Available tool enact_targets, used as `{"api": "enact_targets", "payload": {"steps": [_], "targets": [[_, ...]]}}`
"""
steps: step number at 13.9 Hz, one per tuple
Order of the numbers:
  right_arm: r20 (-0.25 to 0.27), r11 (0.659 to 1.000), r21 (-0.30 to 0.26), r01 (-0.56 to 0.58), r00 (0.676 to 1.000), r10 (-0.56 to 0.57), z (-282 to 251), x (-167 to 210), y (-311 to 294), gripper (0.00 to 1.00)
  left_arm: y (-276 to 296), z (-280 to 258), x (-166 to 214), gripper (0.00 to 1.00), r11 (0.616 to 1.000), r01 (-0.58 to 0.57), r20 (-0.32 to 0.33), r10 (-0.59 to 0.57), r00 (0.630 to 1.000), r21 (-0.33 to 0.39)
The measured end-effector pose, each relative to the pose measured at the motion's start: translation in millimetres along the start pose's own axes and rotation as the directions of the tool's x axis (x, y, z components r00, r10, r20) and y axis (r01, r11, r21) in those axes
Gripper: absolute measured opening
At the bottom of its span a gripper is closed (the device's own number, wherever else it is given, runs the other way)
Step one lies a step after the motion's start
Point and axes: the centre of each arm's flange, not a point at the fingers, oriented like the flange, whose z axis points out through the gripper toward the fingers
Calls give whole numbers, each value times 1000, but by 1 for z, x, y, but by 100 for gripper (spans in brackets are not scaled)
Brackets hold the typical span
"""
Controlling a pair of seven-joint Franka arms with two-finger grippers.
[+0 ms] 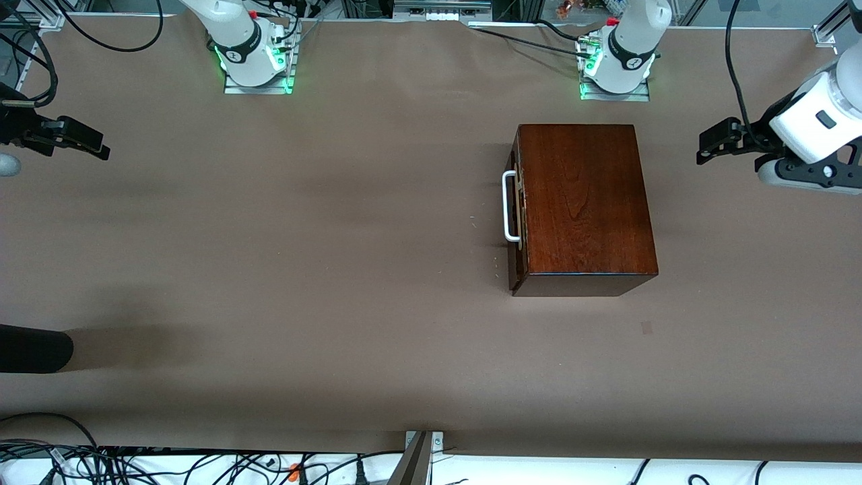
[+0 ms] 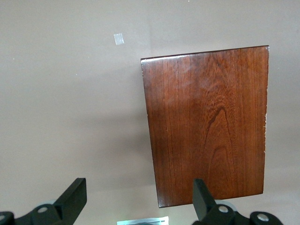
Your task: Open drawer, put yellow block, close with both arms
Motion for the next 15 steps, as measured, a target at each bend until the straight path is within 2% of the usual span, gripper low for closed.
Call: {"api": "enact_targets", "payload": {"steps": [6,15], "targets": [[0,1000,0,0,1000,0,0,0,0,100,8,9,1,100,996,91,-1,-91,996,2],[0,1000,0,1,1000,-1,0,0,0,100,6,9,1,100,995,102,-4,-102,995,19]]}}
